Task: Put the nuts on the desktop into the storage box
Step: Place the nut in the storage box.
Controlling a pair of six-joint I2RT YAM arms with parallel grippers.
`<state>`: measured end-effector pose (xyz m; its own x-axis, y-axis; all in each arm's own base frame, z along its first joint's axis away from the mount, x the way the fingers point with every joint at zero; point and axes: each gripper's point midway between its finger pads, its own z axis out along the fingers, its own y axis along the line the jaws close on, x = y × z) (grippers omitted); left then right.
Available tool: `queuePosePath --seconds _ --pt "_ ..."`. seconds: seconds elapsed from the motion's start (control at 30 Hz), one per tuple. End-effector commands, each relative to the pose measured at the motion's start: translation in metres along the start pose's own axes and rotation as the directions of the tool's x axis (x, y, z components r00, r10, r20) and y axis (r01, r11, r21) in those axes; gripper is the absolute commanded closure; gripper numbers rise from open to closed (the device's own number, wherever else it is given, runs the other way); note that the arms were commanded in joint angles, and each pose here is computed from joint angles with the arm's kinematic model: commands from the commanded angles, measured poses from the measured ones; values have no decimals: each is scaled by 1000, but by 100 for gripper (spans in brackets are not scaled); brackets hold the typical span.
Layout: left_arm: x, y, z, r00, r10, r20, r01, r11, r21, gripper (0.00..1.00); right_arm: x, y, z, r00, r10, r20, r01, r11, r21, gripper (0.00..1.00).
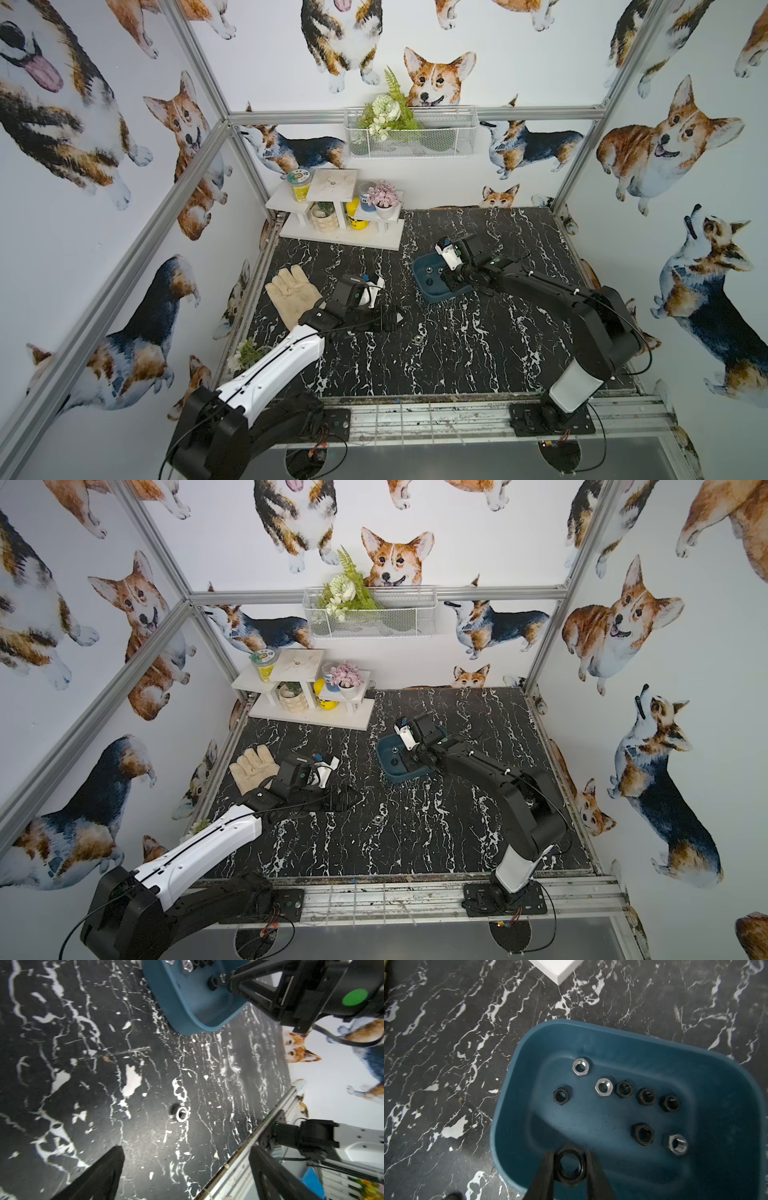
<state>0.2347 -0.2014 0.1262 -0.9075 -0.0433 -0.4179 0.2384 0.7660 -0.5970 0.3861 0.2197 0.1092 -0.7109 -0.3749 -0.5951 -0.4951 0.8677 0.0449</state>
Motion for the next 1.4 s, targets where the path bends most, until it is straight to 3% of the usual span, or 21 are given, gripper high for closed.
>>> queuePosePath --seconds 0.0,0.47,0.73,0.97,1.23,1.37 --pt "3 18 -1 1000 2 16 -1 996 -85 0 13 -18 13 991 110 -73 -104 992 77 90" --pt "10 22 -4 998 8 66 -3 998 -64 0 38 -52 53 967 218 -134 -191 963 189 85" --pt "11 24 -5 997 -5 78 11 997 -71 0 46 -56 58 965 211 -157 -176 961 212 65" --pt "11 27 0 996 -52 66 57 996 -73 1 19 -55 27 979 193 -64 -177 964 200 54" --pt "10 19 8 994 -91 65 92 996 -9 1 -20 -43 -34 986 135 96 -148 980 133 48" --pt "14 10 17 999 -50 15 50 999 -4 10 -26 -34 -65 982 100 159 -116 988 97 45"
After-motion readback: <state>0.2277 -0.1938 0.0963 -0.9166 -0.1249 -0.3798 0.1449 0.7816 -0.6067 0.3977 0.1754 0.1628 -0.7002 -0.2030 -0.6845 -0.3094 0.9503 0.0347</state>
